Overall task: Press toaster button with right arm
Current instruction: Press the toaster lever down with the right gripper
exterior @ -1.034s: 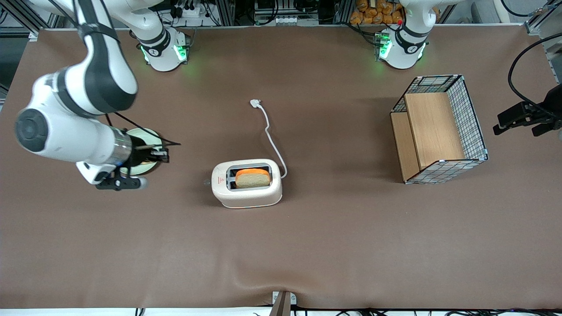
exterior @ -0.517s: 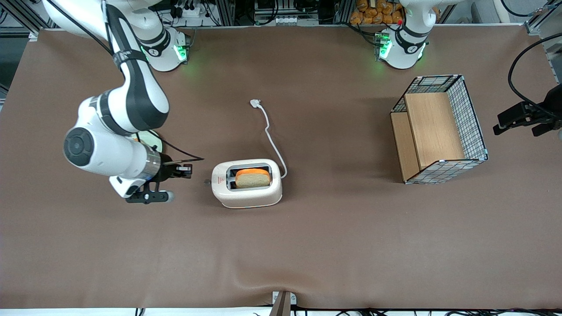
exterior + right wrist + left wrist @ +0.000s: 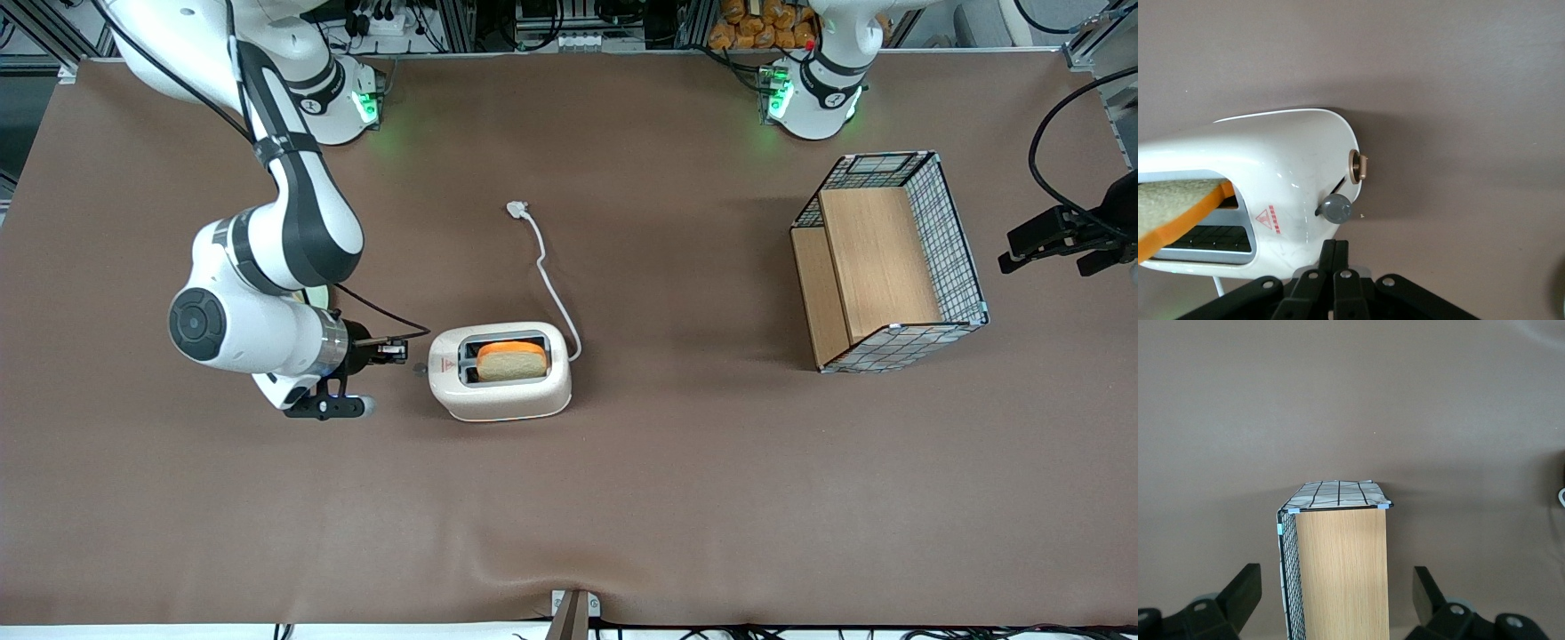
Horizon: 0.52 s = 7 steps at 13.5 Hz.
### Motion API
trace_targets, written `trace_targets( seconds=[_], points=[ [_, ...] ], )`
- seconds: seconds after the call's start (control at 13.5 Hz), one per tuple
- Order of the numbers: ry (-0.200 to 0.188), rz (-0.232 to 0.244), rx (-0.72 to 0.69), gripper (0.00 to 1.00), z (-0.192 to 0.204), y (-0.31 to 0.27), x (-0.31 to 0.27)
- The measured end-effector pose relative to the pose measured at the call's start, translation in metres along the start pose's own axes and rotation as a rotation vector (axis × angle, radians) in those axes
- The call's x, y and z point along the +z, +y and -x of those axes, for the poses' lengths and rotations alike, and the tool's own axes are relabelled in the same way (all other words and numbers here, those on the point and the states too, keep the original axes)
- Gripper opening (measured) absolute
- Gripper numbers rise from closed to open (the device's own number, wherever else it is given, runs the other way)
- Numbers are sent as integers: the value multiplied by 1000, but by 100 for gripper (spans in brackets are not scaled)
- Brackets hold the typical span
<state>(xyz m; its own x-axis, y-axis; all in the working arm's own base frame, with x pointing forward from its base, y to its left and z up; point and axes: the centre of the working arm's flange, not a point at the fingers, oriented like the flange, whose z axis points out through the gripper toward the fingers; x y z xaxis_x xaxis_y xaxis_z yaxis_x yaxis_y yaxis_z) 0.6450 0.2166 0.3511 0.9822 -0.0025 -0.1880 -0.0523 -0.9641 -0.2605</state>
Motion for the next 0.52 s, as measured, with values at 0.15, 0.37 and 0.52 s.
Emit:
trace_targets(
  seconds=[0.15,0.37,0.52],
  points=[
    [1,-3,5,1,-4,0,11],
    [11,1,-4,1,-7,-8,31],
    [7,7,2,1,-11,-5,43]
  ],
)
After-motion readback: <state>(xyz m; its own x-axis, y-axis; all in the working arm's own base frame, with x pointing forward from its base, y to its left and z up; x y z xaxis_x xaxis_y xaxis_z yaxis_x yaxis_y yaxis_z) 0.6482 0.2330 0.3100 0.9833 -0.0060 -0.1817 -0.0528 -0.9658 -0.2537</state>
